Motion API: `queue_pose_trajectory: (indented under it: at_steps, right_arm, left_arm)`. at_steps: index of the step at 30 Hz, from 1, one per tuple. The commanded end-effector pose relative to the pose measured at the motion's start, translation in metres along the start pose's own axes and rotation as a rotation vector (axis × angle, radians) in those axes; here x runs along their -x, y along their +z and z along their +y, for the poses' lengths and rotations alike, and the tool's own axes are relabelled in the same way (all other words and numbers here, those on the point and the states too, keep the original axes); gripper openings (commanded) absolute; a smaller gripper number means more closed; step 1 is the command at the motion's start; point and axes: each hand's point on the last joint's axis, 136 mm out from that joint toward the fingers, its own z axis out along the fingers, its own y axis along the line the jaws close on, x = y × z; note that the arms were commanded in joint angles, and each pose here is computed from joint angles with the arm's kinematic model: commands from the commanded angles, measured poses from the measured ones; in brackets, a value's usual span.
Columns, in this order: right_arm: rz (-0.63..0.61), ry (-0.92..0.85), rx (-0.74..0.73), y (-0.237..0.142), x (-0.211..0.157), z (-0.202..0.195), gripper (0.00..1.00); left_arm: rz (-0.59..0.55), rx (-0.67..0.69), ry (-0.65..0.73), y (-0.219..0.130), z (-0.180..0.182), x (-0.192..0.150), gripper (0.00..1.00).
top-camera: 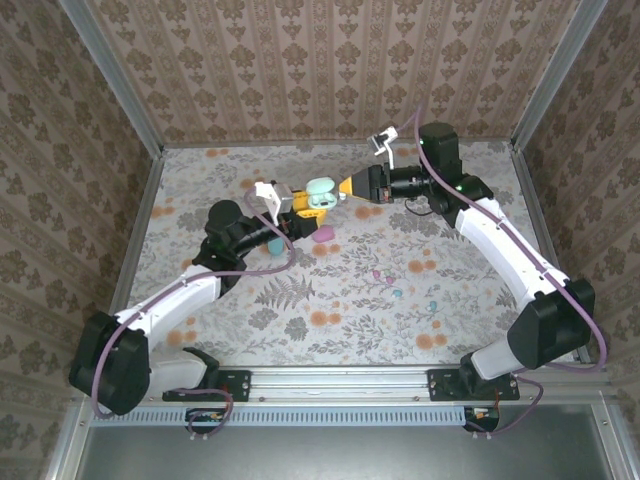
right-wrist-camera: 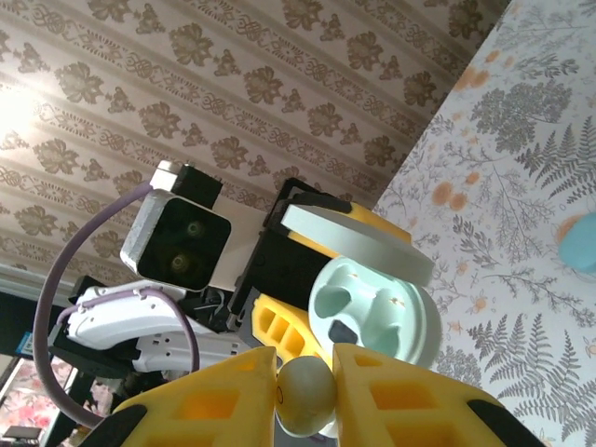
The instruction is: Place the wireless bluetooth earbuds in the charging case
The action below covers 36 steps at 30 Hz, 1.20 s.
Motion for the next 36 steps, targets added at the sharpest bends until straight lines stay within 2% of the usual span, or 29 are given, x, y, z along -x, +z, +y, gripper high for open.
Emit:
queue_pose_trajectory:
  at_steps: [1, 36]
  right_arm:
    - [-0.008, -0.086, -0.023, -0.003, 0.001, 0.014, 0.24]
    - [-0.021, -0.153, -0.087, 0.009, 0.001, 0.009, 0.23]
  left_arm:
    - [-0.055, -0.040, 0.038, 0.000, -0.005, 0.021, 0.31]
    - [-0.047, -0.075, 0.013, 0.005, -0.007, 0.024, 0.31]
